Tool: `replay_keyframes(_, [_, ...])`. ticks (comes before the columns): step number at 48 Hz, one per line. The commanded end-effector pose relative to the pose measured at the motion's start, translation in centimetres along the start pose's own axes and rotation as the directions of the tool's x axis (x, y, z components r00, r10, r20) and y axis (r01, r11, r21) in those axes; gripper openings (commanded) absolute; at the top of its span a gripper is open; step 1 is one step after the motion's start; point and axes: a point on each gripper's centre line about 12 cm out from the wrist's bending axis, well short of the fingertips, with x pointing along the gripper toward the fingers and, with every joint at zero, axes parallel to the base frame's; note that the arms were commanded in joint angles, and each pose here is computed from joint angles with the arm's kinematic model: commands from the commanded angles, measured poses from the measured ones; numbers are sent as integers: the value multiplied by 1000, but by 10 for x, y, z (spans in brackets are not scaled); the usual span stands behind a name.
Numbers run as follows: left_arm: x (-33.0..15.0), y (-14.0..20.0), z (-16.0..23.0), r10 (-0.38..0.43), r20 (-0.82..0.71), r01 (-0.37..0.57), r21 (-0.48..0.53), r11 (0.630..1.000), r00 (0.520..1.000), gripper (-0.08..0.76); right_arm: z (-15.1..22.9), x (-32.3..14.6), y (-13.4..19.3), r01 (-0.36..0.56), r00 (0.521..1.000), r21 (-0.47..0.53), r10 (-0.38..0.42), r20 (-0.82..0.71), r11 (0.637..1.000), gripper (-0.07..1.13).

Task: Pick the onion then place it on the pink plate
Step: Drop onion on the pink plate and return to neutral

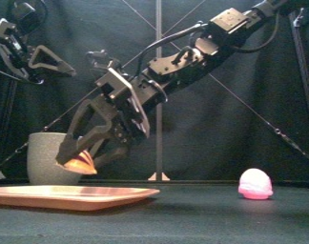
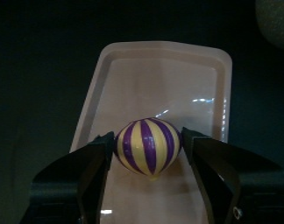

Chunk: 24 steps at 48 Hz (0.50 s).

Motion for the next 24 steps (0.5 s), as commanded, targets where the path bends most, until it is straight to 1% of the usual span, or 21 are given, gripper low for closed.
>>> replay_keyframes(1, [1, 1, 4, 5, 14, -5, -1, 1000, 1000, 63, 20, -3, 5, -13, 999, 6, 12, 37, 1000, 918])
replay_keyframes(6, [1, 1, 3, 4, 9, -4, 1, 1000, 1000, 63, 22, -3, 6, -14, 999, 6, 14, 38, 1000, 974])
replay_keyframes(18, [1, 1, 3, 4, 8, -4, 1, 1000, 1000, 63, 31, -11, 10, -22, 998, -8, 22, 61, 1000, 977])
replay_keyframes(24, [1, 1, 3, 6, 9, -6, 1, 1000, 1000, 63, 43, -22, 11, -26, 995, -19, 27, 96, 999, 977])
